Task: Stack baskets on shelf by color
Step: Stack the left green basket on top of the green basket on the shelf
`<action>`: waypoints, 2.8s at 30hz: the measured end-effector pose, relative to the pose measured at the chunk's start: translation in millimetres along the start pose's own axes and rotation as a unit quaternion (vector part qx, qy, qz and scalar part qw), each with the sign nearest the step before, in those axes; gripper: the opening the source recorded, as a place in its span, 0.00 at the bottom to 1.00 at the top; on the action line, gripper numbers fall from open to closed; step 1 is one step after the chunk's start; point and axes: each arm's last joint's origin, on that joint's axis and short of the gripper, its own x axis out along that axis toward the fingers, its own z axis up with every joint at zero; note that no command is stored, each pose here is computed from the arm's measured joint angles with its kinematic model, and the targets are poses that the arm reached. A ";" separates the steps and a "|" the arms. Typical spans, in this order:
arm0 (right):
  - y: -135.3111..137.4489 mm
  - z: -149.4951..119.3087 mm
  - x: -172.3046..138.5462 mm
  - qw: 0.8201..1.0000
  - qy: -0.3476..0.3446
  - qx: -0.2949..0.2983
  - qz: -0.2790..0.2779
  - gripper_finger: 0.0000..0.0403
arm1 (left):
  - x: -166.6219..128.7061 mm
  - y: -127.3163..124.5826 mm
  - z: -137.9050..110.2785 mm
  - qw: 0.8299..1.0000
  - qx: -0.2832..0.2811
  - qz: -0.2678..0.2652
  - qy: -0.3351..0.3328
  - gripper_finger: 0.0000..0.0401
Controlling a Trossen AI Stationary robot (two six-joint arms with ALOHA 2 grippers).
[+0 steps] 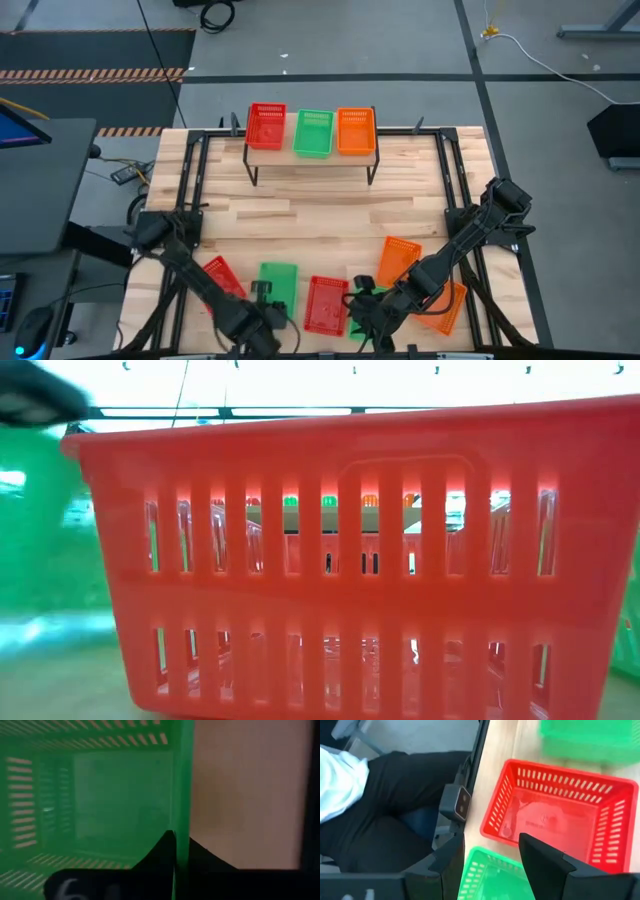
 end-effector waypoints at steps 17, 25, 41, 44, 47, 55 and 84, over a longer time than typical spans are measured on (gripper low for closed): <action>4.7 -27.1 1.7 0.998 0.054 0.008 -0.033 0.48 | -91.4 142.9 90.3 0.983 0.099 0.153 -0.020 0.01; -2.6 -63.5 18.9 0.998 0.044 0.013 -0.038 0.48 | -127.7 241.9 115.6 0.977 0.097 0.187 -0.027 0.01; -29.2 -107.7 36.7 0.998 0.016 0.040 -0.048 0.48 | -130.1 402.5 100.8 0.982 0.064 0.174 -0.027 0.02; -30.2 -109.4 37.1 0.998 0.015 0.044 -0.047 0.48 | -130.2 415.4 97.9 0.984 0.057 0.166 -0.039 0.02; -30.3 -109.5 37.1 0.998 0.015 0.044 -0.047 0.48 | -127.8 420.2 98.5 0.985 0.056 0.153 -0.050 0.02; -29.9 -108.9 37.2 0.998 0.012 0.042 -0.045 0.48 | -117.8 418.4 101.5 0.990 0.065 0.120 -0.046 0.02; -28.4 -107.2 37.2 0.998 0.003 0.043 -0.038 0.48 | -103.8 430.8 98.2 0.991 0.046 0.121 -0.012 0.06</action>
